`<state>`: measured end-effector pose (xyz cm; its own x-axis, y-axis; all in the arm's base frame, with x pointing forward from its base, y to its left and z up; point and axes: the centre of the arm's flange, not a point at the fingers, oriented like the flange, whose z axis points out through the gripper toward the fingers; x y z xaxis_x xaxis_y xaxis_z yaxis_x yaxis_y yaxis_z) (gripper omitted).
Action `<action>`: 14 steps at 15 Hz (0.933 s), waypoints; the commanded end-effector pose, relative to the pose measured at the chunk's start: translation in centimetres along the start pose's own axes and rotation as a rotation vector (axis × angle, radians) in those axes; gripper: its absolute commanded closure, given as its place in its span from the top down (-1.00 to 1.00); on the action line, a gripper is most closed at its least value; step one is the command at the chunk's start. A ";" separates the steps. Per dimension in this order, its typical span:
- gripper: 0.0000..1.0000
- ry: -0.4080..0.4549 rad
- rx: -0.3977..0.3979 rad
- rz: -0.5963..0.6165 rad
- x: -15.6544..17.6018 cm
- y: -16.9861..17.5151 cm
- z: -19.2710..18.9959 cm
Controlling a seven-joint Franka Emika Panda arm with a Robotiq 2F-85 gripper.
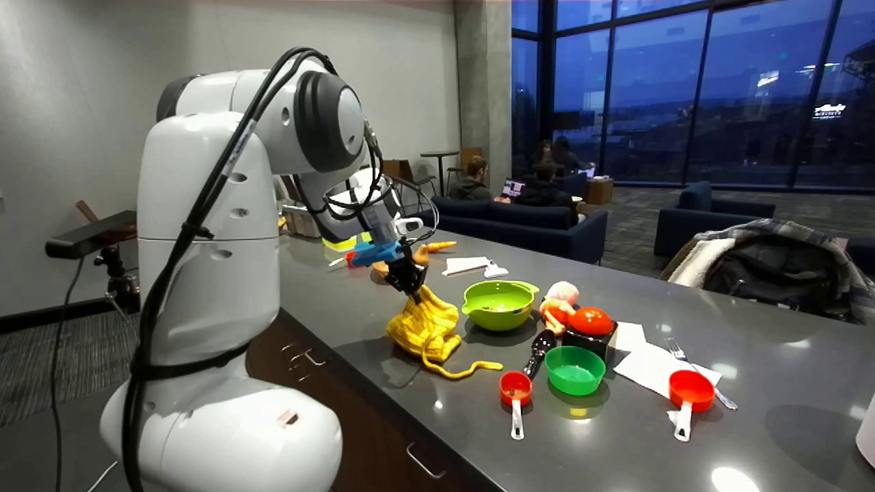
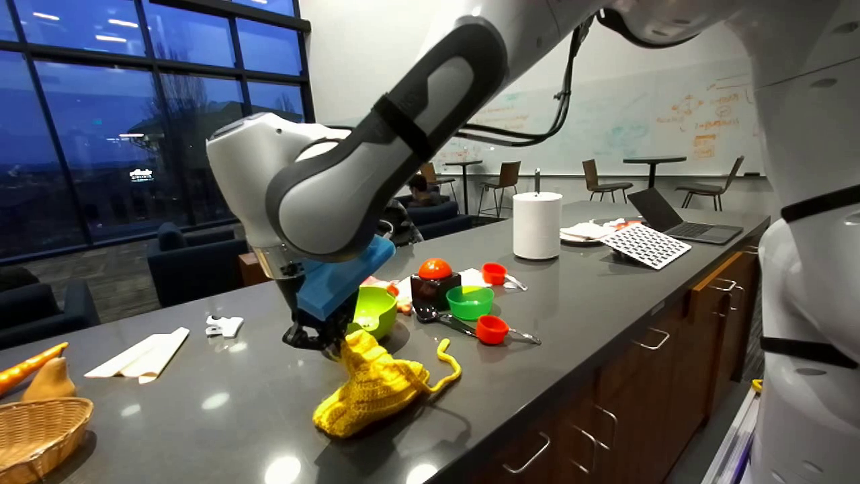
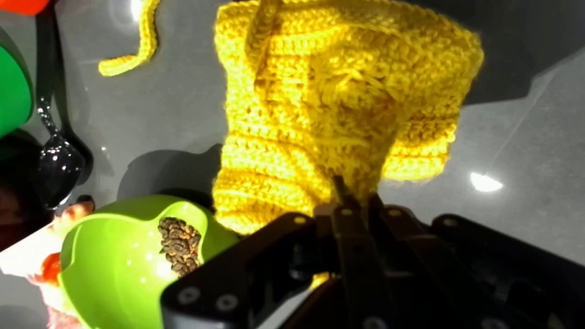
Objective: Unfold the yellow item
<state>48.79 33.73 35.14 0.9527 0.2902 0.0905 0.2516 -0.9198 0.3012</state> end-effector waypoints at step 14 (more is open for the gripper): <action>-0.97 0.147 -0.074 0.057 0.3 1.6 -3.5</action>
<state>50.27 34.69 37.65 0.9269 0.3235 0.1902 0.2458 -0.9063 0.3439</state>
